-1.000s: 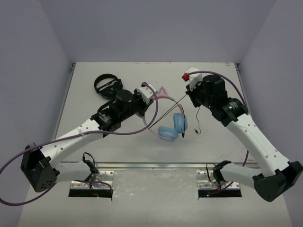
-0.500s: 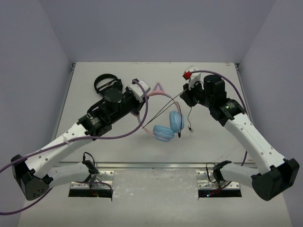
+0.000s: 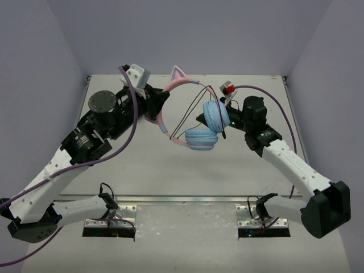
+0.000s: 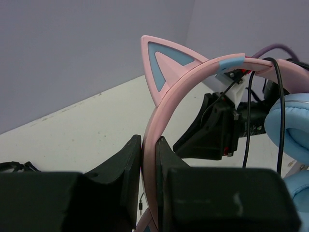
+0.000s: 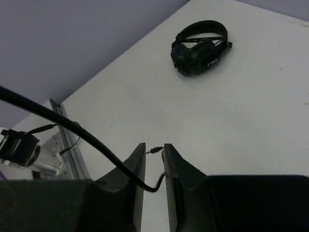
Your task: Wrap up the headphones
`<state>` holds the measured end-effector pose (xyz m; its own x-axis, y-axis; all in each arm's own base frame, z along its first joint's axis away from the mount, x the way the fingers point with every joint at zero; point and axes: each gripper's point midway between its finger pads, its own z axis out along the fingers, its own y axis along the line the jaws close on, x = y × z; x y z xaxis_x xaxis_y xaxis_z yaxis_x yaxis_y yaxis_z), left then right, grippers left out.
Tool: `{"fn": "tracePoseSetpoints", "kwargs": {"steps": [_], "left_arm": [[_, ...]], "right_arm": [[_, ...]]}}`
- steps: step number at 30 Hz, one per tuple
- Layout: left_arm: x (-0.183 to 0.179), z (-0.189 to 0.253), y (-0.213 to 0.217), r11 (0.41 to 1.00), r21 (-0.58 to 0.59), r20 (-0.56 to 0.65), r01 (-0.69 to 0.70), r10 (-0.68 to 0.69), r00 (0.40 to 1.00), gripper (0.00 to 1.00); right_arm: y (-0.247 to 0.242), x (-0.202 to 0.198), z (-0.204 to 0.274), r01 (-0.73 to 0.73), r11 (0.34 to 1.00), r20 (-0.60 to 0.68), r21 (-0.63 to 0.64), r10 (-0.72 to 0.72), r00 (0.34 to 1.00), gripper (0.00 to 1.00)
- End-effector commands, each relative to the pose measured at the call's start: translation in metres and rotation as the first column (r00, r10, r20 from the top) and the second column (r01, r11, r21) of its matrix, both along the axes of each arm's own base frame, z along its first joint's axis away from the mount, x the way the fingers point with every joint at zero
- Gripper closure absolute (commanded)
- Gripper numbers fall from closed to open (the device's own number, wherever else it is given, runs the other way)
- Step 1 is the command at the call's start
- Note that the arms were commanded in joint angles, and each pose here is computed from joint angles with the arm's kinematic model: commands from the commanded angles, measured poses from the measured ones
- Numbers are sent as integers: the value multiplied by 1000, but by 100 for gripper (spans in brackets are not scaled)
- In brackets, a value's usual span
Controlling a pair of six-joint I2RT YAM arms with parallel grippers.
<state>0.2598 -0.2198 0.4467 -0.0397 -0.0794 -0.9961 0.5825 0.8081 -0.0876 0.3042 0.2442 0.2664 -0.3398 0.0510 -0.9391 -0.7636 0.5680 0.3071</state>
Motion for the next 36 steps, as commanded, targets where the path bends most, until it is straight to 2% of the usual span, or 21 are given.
{"fn": "tracePoseSetpoints", "kwargs": {"steps": [1, 2, 6, 10, 11, 12, 16, 18, 19, 21, 24, 26, 29, 34, 36], "left_arm": [[-15, 59, 11, 975, -221, 26, -8, 14, 1000, 100], [-18, 70, 13, 967, -253, 27, -3, 11, 1000, 100], [-16, 73, 10, 969, -247, -11, -14, 11, 1000, 100], [-12, 70, 17, 964, -256, -45, -66, 56, 997, 100], [-13, 75, 20, 961, -267, -46, -72, 62, 997, 100], [-14, 77, 22, 959, -271, -49, -80, 69, 996, 100], [-15, 86, 36, 950, -282, -62, -132, 120, 991, 100], [-16, 94, 45, 940, -298, -67, -166, 153, 986, 100], [-17, 97, 48, 934, -309, -69, -178, 165, 984, 99], [-19, 106, 56, 915, -351, -79, -202, 185, 979, 100], [-20, 112, 60, 901, -377, -77, -215, 201, 977, 100], [-18, 114, 66, 890, -386, -78, -241, 229, 970, 100], [-13, 117, 72, 871, -404, -79, -280, 272, 959, 100], [2, 118, 92, 802, -415, -131, -430, 415, 900, 100], [11, 114, 100, 768, -392, -166, -507, 483, 860, 100]], "right_arm": [[27, -9, 25, -114, 976, 32, 183, 110, 993, 77], [32, -11, 15, -120, 972, -3, 200, 123, 992, 74], [76, -29, 11, -174, 965, 68, 196, 164, 984, 74], [96, -25, 3, -161, 960, 58, 229, 152, 987, 74], [98, -23, 2, -154, 956, 52, 251, 145, 988, 70], [98, -21, -2, -145, 956, 40, 254, 140, 989, 62], [103, -19, -20, -146, 954, 3, 260, 151, 989, 59], [106, -22, -25, -157, 953, -1, 260, 163, 987, 67], [105, -24, -33, -154, 955, -14, 252, 163, 987, 77], [106, -27, -41, -157, 955, -26, 252, 169, 985, 81], [111, -34, -47, -177, 950, -31, 258, 191, 981, 82], [118, -40, -54, -192, 946, -45, 261, 211, 976, 91], [128, -48, -61, -217, 941, -58, 260, 239, 969, 98], [132, -59, -80, -210, 947, -89, 244, 238, 967, 98], [133, -65, -89, -189, 956, -103, 223, 216, 971, 98]]}}
